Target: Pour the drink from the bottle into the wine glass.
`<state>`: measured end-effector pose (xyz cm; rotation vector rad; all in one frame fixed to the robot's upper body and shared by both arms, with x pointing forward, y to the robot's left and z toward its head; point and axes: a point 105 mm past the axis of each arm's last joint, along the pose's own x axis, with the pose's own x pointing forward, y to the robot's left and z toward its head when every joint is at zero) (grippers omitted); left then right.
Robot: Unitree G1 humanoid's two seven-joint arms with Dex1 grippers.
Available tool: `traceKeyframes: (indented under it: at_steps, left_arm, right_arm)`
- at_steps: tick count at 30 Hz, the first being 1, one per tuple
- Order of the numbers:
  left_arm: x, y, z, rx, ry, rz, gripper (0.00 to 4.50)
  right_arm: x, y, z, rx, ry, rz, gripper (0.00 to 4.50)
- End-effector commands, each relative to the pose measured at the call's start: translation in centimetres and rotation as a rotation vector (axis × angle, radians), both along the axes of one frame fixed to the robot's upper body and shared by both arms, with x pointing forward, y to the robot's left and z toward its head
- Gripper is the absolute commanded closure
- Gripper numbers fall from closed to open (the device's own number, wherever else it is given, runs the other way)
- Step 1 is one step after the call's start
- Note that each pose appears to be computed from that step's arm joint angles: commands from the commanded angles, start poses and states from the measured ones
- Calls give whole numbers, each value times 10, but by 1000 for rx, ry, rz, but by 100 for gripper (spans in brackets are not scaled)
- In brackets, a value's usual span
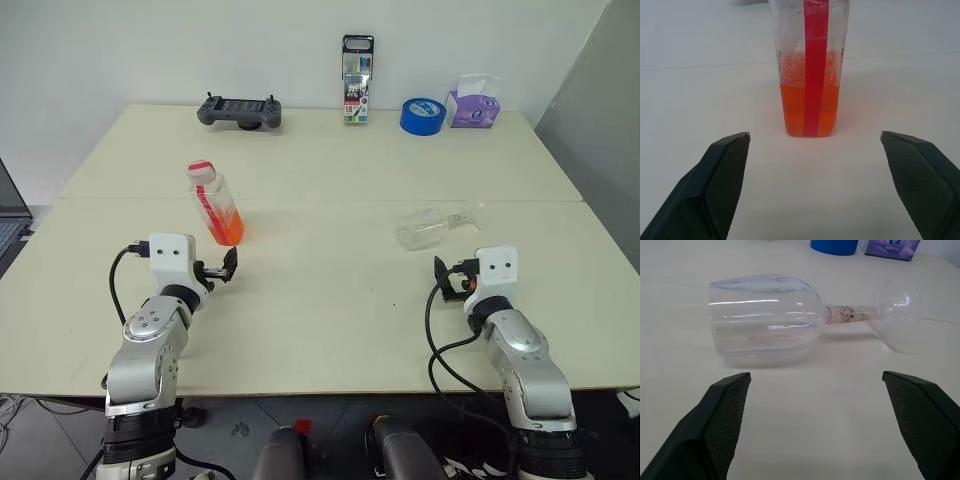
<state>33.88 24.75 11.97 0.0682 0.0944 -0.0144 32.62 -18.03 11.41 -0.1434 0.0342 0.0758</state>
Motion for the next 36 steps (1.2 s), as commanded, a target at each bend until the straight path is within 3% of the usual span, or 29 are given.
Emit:
traceKeyframes:
  at_steps: [1, 6, 8, 11, 23, 36]
  left_arm:
    - [2, -4, 24, 23, -80, -23, 3]
    - [3, -4, 26, 24, -85, -22, 3]
    - [5, -5, 27, 26, -85, -27, 3]
    - [8, -6, 29, 26, -91, -32, 3]
    - [24, -10, 54, 32, -157, -45, 3]
    - [38, -2, 72, 50, -202, -39, 3]
  right_arm:
    - [-5, 5, 33, -12, -90, 79, 0]
    - [-25, 48, 84, 17, -163, 515, 0]
    - [-39, 72, 104, 14, -146, 780, 0]
    - [-46, 84, 110, 8, -101, 935, 0]
    - [-23, 88, 107, -4, -92, 926, 0]
    - [-20, 84, 108, 8, -124, 878, 0]
